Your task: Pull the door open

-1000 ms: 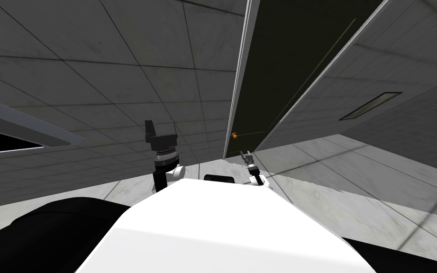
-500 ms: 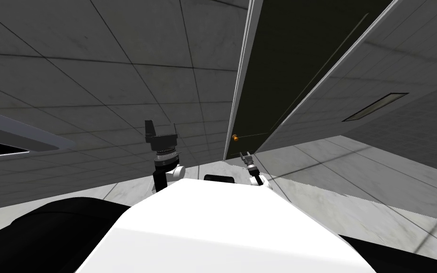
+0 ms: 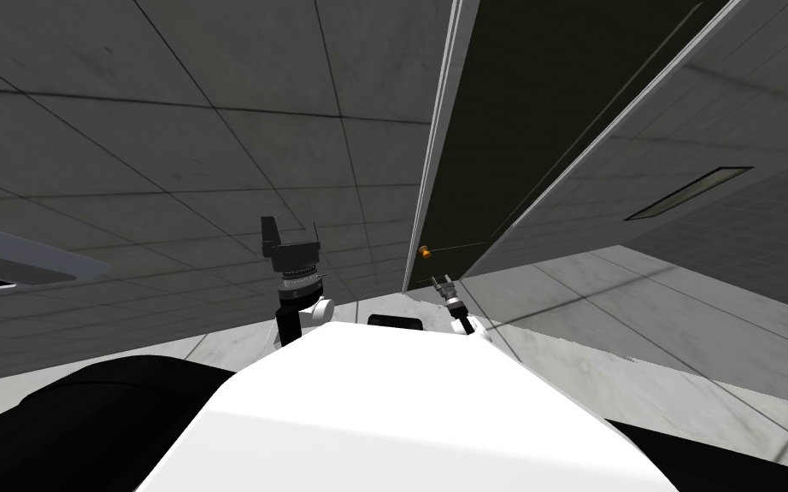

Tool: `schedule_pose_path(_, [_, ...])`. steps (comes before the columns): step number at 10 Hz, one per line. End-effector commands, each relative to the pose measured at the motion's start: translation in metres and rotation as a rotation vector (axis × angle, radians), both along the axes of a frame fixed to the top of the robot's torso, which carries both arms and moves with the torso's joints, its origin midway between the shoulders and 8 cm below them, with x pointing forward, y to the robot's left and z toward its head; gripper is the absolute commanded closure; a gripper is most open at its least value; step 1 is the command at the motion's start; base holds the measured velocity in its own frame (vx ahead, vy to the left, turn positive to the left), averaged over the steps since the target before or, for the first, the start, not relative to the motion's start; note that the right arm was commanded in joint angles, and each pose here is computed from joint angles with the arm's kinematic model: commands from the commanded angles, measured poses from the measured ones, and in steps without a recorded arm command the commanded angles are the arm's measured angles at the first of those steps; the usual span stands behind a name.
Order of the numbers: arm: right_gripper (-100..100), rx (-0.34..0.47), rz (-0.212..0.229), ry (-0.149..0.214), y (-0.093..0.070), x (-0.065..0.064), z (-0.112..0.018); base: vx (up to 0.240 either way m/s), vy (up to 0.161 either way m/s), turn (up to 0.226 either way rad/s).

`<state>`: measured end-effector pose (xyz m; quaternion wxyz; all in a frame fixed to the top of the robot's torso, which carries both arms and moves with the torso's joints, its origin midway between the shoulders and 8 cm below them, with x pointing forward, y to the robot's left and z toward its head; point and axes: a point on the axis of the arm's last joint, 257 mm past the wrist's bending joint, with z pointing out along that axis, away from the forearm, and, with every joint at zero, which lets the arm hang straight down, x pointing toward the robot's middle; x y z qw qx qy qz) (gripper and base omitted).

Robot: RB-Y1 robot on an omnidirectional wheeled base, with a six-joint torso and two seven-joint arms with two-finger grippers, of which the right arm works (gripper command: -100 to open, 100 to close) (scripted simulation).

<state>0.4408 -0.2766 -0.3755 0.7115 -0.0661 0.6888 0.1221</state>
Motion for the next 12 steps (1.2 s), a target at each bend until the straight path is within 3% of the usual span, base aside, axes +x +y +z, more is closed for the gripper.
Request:
schedule_pose_path(1, [-100, -0.03, 0.006, 0.006, 0.0, -0.001, -0.005, 0.109, 0.003, 0.006])
schedule_pose_path(4, [-100, -0.077, 0.016, 0.02, -0.001, -0.003, -0.015, 0.128, -0.008, 0.008])
schedule_pose_path(5, [-100, -0.065, 0.014, 0.017, -0.001, -0.002, -0.013, 0.067, -0.001, 0.004])
schedule_pose_path(6, [-100, -0.066, -0.015, 0.021, -0.02, -0.009, -0.015, 0.091, 0.051, 0.22])
schedule_pose_path(7, [-100, -0.066, -0.024, 0.022, -0.026, -0.011, -0.016, 0.146, 0.101, 0.172])
schedule_pose_path(12, [-100, -0.064, -0.132, 0.028, -0.094, -0.04, -0.017, 0.182, 0.093, 0.21])
